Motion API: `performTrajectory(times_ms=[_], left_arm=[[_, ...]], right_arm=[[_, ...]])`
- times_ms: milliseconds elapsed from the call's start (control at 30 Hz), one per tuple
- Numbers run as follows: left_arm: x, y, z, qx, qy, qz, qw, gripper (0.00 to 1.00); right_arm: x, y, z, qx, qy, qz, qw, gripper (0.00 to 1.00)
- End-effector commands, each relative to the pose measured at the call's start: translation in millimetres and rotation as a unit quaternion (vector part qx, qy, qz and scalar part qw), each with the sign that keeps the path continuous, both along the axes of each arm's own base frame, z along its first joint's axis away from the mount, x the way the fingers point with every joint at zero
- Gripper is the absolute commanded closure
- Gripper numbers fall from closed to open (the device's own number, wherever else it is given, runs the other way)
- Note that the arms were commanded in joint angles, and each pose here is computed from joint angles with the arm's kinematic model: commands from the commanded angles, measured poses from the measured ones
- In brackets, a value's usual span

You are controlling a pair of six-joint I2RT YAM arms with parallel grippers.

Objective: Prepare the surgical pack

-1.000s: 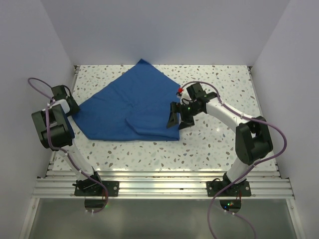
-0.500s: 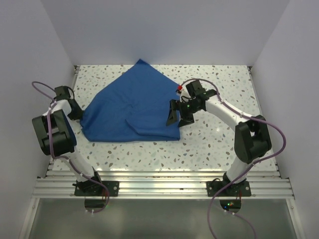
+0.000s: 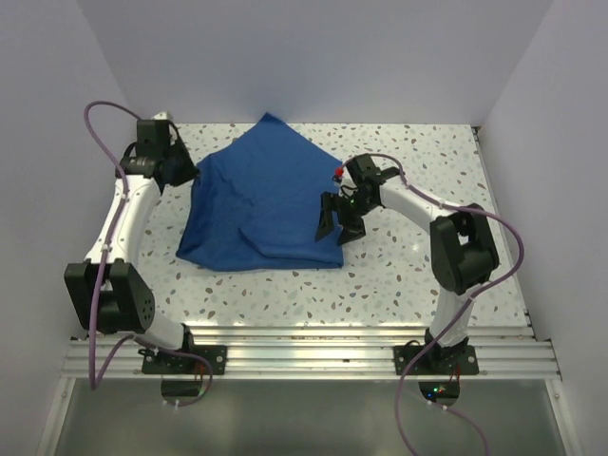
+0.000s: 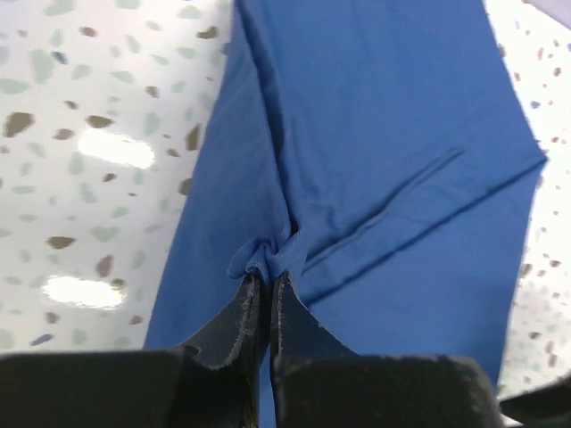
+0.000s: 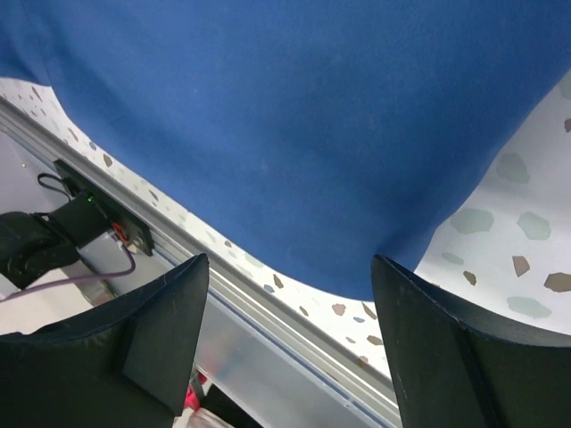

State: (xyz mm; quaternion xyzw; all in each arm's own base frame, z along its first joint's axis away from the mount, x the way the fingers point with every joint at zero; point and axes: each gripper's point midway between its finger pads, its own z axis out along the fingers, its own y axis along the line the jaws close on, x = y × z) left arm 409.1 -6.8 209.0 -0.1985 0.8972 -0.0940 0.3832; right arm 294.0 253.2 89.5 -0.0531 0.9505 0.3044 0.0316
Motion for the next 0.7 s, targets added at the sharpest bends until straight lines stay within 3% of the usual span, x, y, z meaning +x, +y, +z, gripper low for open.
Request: performTrajectory(times_ms=[0, 367, 667], left_arm=[[11.5, -54.2, 18.3, -0.061, -0.019, -0.036, 0.997, 1.00], [28.7, -226.7, 24.7, -0.115, -0.021, -0.167, 0.979, 1.00], [23.2, -306.7, 0.5, -0.109, 0.009, -0.223, 0.969, 1.00]], right_arm=[[12.3, 8.1, 11.5, 0.012, 0.000, -0.016, 1.000, 0.24], [14.8, 8.7, 7.5, 0.021, 0.012, -0.045, 0.999, 0.27], [8.1, 18.2, -8.1, 0.059, 0.051, -0.072, 0.994, 0.36]])
